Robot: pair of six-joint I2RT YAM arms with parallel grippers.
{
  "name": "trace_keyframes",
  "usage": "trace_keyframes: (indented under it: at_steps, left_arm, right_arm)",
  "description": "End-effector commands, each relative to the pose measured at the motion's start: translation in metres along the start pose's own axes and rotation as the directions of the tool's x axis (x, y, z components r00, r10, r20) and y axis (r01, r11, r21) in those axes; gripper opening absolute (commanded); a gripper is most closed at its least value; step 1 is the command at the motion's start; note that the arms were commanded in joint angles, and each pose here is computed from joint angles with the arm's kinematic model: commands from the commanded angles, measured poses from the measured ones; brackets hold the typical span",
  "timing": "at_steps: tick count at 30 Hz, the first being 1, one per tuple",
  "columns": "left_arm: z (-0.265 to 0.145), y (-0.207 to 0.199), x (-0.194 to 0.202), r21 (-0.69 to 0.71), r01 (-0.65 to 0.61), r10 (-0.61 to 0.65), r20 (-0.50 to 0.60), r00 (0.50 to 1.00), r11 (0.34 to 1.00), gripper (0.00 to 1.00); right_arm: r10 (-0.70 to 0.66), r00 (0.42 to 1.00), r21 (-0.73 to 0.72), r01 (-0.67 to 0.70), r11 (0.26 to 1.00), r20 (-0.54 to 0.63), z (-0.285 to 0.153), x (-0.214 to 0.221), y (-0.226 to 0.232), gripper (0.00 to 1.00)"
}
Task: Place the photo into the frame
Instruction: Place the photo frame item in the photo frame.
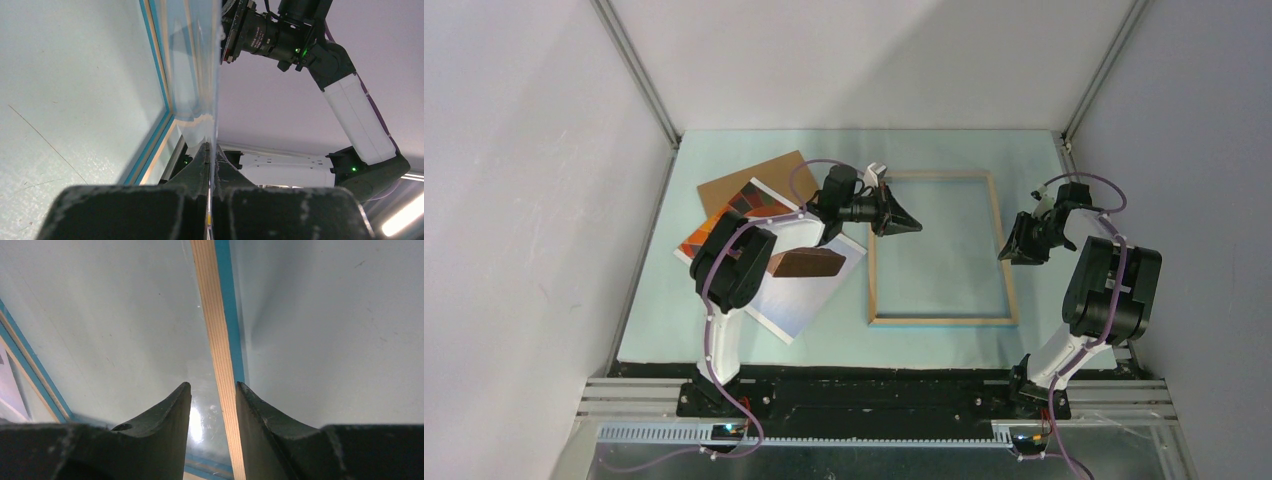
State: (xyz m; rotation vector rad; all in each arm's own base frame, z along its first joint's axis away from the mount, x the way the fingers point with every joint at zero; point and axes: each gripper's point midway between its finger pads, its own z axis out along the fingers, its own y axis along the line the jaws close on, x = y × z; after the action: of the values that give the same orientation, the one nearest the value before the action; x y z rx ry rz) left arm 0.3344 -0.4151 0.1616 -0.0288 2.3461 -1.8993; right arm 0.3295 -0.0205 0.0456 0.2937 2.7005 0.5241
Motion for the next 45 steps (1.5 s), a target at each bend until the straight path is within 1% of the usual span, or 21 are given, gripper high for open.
trace_keyframes:
  at_steps: [1,10,16,27,45]
  left_arm:
    - [-0.002,-0.018,0.010,0.047,-0.054,0.055,-0.019,0.998,0.997,0.00]
    - [0.001,-0.001,0.010,0.015,-0.046,0.046,-0.012,0.999,0.999,0.00]
    - [0.002,0.002,0.010,0.012,-0.037,0.038,-0.018,0.999,0.999,0.00]
    - [0.000,-0.014,0.010,0.047,-0.066,0.067,-0.028,0.997,0.997,0.00]
    - [0.003,-0.023,0.009,0.078,-0.078,0.081,-0.043,0.996,0.994,0.00]
  right_arm:
    - [-0.008,1.000,-0.018,0.008,1.000,0.008,-0.001,-0.005,0.001,0.43]
    - [-0.008,1.000,-0.015,0.008,1.000,0.008,0.001,-0.006,-0.001,0.43]
    - [-0.005,1.000,-0.014,0.005,1.000,0.000,0.004,-0.004,-0.002,0.43]
    - [0.002,1.000,-0.016,-0.002,1.000,-0.009,0.007,-0.003,-0.004,0.42]
    - [0.015,1.000,-0.033,-0.016,0.999,-0.017,0.009,-0.001,-0.002,0.43]
